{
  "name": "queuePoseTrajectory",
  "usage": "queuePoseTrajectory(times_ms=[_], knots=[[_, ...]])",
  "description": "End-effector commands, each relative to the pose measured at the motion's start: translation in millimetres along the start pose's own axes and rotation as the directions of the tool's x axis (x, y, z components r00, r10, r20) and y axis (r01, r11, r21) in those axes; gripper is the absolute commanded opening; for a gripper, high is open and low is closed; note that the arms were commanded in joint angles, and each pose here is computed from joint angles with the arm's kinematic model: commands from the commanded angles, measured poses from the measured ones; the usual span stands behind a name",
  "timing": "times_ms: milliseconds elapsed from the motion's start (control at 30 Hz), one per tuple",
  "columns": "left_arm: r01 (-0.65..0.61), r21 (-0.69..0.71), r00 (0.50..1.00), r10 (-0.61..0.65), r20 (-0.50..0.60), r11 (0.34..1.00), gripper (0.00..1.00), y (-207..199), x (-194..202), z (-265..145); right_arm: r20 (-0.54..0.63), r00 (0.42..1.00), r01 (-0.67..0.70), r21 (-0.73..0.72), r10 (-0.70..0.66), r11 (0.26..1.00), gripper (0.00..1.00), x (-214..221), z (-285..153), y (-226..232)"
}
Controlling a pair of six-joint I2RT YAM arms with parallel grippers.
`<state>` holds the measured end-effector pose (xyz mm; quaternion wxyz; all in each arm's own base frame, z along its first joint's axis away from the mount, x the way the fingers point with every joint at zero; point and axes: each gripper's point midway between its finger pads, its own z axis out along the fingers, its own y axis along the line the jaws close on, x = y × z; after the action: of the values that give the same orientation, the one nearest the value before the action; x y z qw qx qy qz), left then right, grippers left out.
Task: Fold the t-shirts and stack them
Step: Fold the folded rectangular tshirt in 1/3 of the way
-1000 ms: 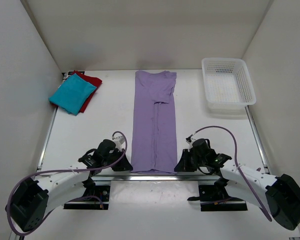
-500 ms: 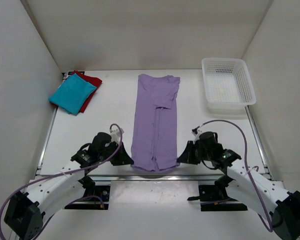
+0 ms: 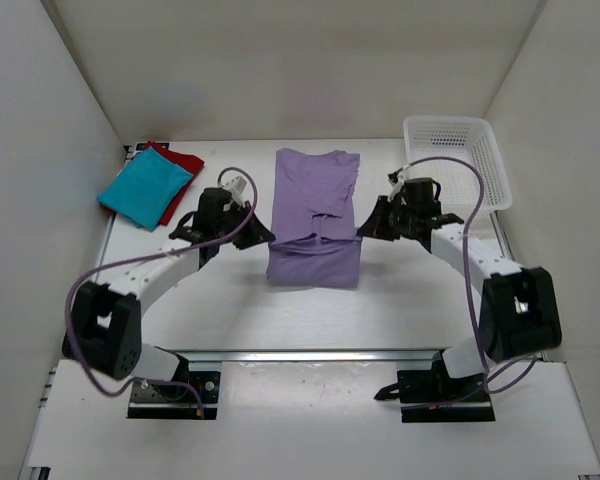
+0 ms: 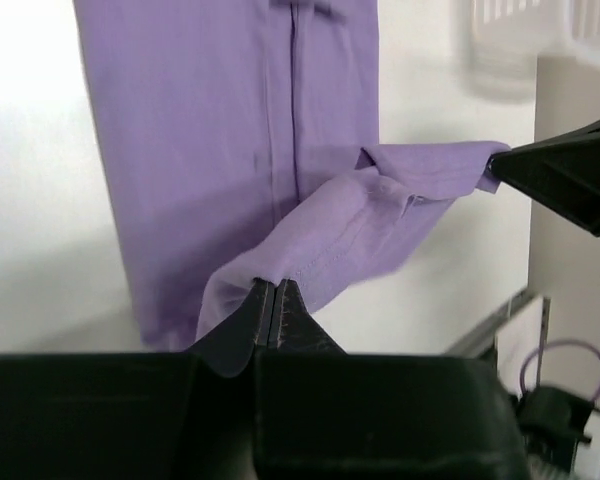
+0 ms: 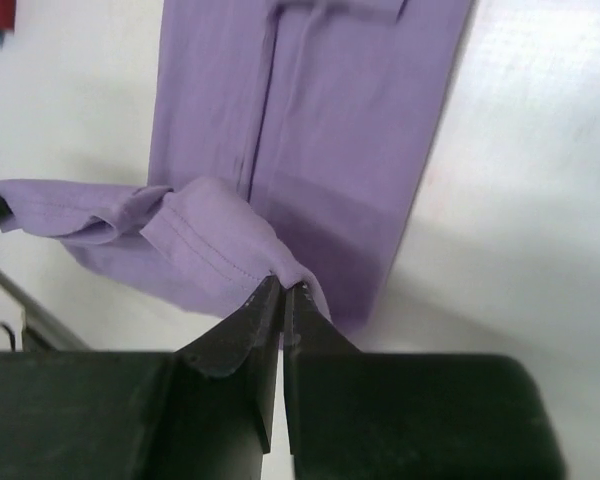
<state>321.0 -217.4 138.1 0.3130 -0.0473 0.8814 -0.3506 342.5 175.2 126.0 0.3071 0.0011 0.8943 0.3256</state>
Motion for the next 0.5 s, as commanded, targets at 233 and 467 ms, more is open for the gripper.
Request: queuePoseTrajectory(times_ms=[233, 467], knots=[[0.016, -0.071, 0.998, -0.012, 0.061, 0.997, 0.00, 34.2, -64.4, 77.0, 0.048, 0.998, 0.039, -0.031, -0.038, 0.999, 0.00, -67.2, 62.6, -28.2], [0.056, -0.048, 0.990, -0.049, 0.129, 0.997, 0.05, 44.8, -86.6, 94.7, 0.044, 0.999, 0.027, -0.015, -0.026, 1.000, 0.01, -81.0, 83.7, -42.6]])
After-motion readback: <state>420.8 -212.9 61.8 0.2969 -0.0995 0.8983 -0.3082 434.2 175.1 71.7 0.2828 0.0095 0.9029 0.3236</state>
